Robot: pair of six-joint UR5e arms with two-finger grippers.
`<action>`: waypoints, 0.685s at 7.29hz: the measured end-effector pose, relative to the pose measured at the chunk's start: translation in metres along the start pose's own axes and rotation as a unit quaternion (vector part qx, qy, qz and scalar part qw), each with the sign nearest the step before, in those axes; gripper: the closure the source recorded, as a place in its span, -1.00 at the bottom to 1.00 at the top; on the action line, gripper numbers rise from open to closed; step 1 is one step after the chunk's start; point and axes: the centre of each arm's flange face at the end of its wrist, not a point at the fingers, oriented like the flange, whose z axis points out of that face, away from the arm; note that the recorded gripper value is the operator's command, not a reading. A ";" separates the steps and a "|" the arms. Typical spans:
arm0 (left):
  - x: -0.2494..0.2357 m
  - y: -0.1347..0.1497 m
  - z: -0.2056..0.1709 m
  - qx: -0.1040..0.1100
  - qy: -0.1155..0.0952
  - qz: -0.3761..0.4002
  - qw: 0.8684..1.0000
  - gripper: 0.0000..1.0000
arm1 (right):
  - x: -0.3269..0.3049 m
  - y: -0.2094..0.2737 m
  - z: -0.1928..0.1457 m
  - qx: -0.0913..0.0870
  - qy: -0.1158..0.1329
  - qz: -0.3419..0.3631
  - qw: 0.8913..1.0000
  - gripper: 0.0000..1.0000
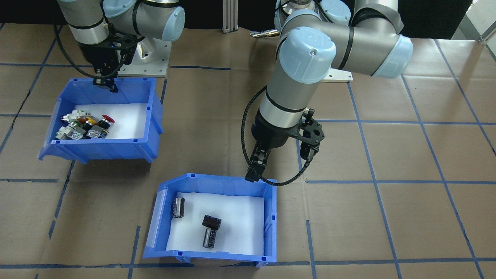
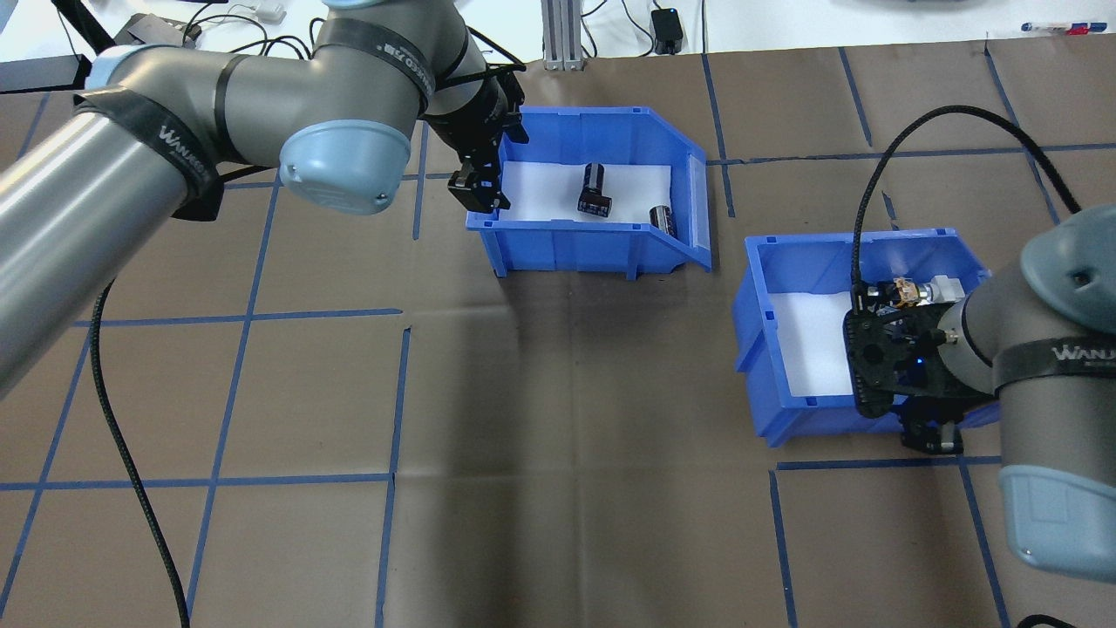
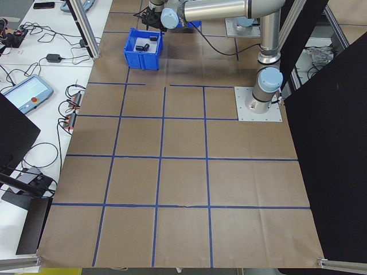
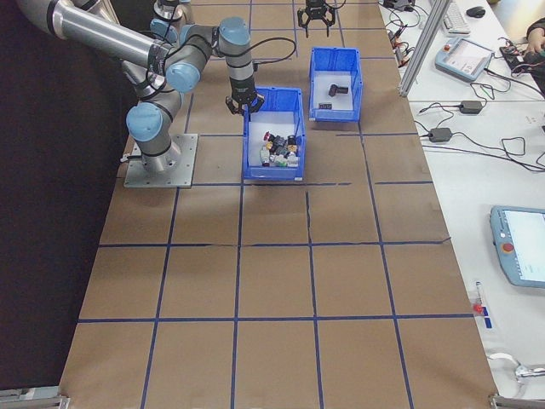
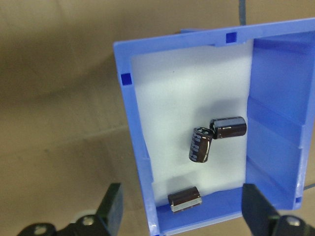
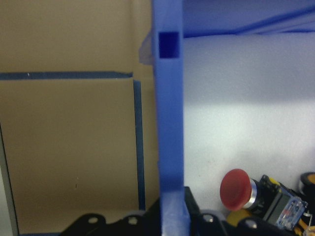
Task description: Place battery box in front
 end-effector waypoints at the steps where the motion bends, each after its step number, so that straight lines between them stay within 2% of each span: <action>1: -0.017 -0.007 -0.023 0.016 -0.025 0.074 0.997 -0.87 | -0.007 -0.023 0.001 0.004 -0.001 0.000 1.000 1.00; 2: -0.037 -0.016 -0.049 0.025 -0.053 0.144 0.988 -0.97 | -0.015 -0.043 0.003 0.006 -0.004 -0.001 1.000 1.00; 3: -0.057 -0.026 -0.072 0.019 -0.079 0.215 0.973 -0.97 | -0.024 -0.060 0.007 0.008 -0.007 -0.001 1.000 1.00; 4: -0.075 -0.040 -0.091 0.007 -0.096 0.288 0.953 -0.97 | -0.030 -0.078 0.010 0.008 -0.010 0.002 1.000 1.00; 5: -0.093 -0.053 -0.106 -0.008 -0.107 0.370 0.923 -0.98 | -0.032 -0.099 0.015 0.007 -0.008 0.003 1.000 1.00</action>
